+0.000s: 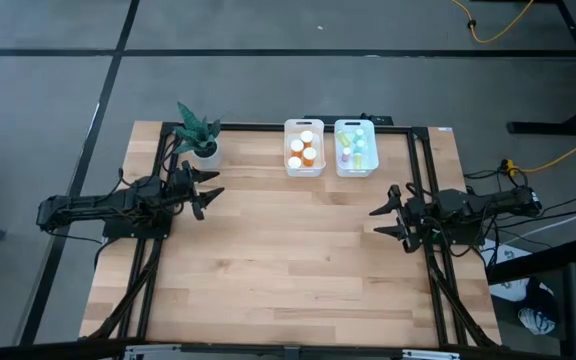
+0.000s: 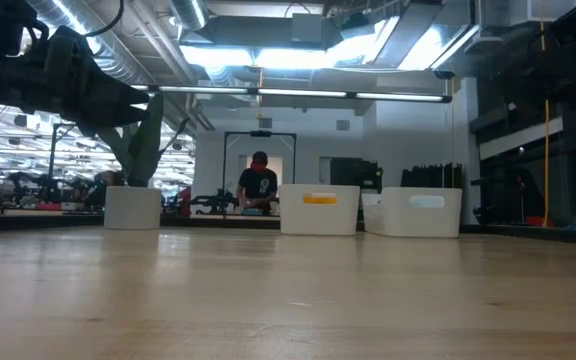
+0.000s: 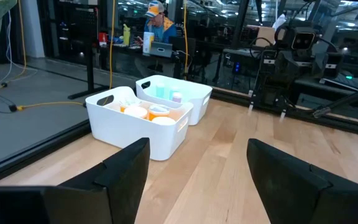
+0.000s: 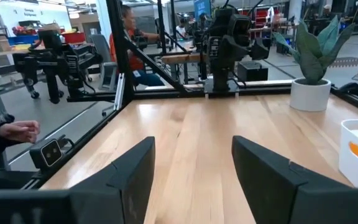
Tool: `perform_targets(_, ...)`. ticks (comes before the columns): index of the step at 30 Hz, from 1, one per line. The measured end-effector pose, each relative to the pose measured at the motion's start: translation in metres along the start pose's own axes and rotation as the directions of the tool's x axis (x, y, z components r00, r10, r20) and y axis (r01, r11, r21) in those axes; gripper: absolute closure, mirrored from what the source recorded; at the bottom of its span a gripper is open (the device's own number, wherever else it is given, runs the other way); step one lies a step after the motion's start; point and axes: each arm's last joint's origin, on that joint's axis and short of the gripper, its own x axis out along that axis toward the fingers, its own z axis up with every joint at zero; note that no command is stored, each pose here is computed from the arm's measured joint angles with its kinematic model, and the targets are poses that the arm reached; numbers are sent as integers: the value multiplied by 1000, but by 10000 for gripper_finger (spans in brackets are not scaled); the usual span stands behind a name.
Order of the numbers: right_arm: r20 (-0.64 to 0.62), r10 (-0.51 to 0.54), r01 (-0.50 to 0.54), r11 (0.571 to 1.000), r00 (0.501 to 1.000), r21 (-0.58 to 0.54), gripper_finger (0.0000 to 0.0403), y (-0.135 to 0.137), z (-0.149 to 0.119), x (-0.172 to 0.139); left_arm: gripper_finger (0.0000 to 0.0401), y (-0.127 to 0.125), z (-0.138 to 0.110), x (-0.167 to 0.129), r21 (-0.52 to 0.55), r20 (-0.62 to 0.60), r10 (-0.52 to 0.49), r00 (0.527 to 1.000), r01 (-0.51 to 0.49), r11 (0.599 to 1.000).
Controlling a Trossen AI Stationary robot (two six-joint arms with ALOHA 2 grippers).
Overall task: Pick and place medicine bottles into bin by pill shape (circle, oval)
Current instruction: Return to Home Position
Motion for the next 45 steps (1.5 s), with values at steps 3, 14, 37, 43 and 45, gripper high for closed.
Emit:
perform_targets(3, -1, 2, -2, 1000, 1000, -6, 187, 0, 0, 0, 141, 0, 0, 0, 0, 0, 0, 1000, 0, 1000)
perform_targets(14, 0, 2, -2, 1000, 1000, -23, 187, 0, 0, 0, 141, 0, 0, 0, 0, 0, 0, 1000, 0, 1000)
perform_targets(37, 1, 2, -2, 1000, 1000, -26, 187, 0, 1, 0, 141, 0, 0, 0, 0, 0, 0, 1000, 0, 1000)
perform_targets(43, 1, 2, -2, 1000, 1000, -26, 187, 0, 1, 0, 141, 0, 0, 0, 0, 0, 0, 1000, 0, 1000)
perform_targets(45, 1, 2, -2, 1000, 1000, -26, 187, 0, 1, 0, 141, 0, 0, 0, 0, 0, 0, 1000, 0, 1000)
